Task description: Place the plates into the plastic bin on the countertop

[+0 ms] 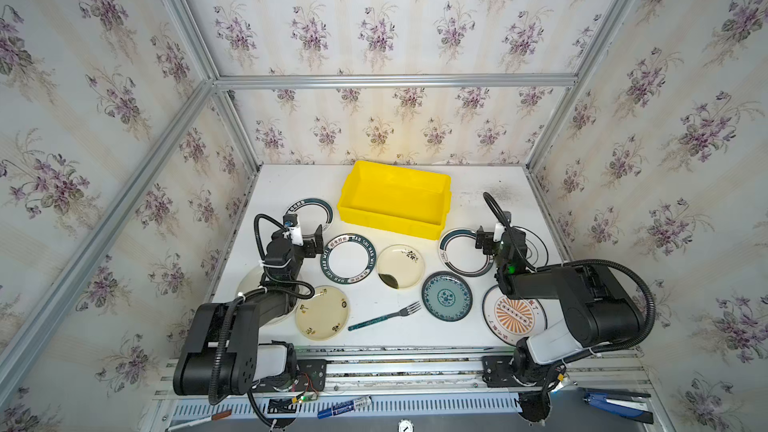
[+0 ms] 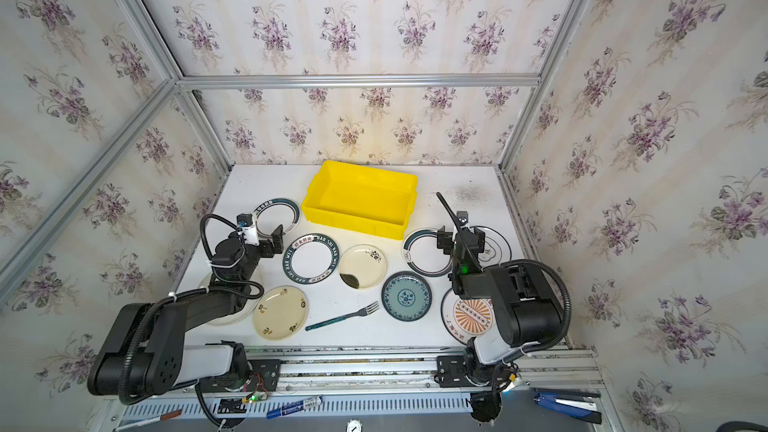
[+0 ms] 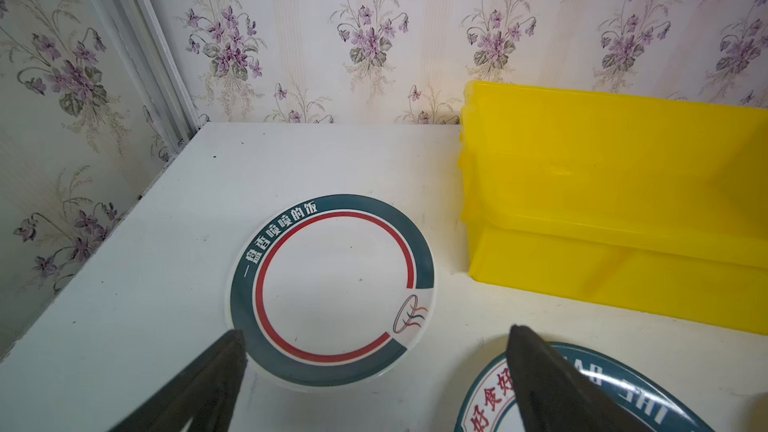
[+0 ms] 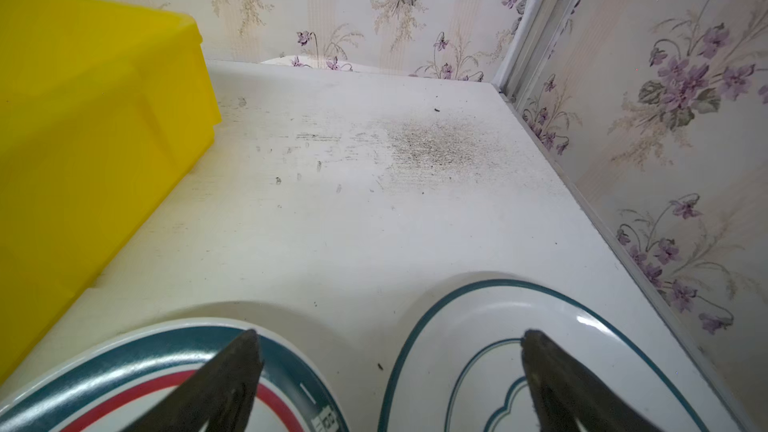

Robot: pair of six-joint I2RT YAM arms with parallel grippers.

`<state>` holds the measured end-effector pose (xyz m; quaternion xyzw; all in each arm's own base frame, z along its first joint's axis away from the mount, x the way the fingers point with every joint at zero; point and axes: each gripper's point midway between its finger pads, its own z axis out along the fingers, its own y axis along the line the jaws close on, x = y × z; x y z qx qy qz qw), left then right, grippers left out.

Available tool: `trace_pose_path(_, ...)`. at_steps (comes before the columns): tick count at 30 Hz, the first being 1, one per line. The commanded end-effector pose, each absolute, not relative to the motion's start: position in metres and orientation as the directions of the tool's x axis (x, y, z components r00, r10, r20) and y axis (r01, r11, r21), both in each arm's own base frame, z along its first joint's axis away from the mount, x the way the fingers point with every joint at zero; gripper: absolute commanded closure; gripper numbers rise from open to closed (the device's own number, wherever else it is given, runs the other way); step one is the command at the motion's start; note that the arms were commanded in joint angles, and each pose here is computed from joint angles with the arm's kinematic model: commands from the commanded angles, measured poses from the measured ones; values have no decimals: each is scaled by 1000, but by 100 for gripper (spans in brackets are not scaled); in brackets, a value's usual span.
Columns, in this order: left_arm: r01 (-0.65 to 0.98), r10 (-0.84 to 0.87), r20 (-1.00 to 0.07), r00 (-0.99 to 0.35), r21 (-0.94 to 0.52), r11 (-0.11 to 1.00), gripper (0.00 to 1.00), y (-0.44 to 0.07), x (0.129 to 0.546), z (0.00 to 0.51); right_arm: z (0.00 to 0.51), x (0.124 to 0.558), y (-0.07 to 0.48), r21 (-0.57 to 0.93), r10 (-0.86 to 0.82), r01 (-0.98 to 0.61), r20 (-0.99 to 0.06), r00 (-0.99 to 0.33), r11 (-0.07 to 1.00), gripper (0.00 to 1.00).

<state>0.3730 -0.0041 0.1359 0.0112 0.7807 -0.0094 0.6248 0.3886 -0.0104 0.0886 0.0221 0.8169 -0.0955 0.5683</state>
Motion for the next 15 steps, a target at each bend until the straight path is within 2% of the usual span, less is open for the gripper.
trace_pose_path(1,35,27,-979,-201,20,999,0,-4,375,141,98,393,-11,-126,-71,156,-945,-320,980,0)
trace_pose_path(15,35,26,-979,-200,20,999,0,-4,375,142,98,394,-11,-123,-67,154,-944,-322,980,0)
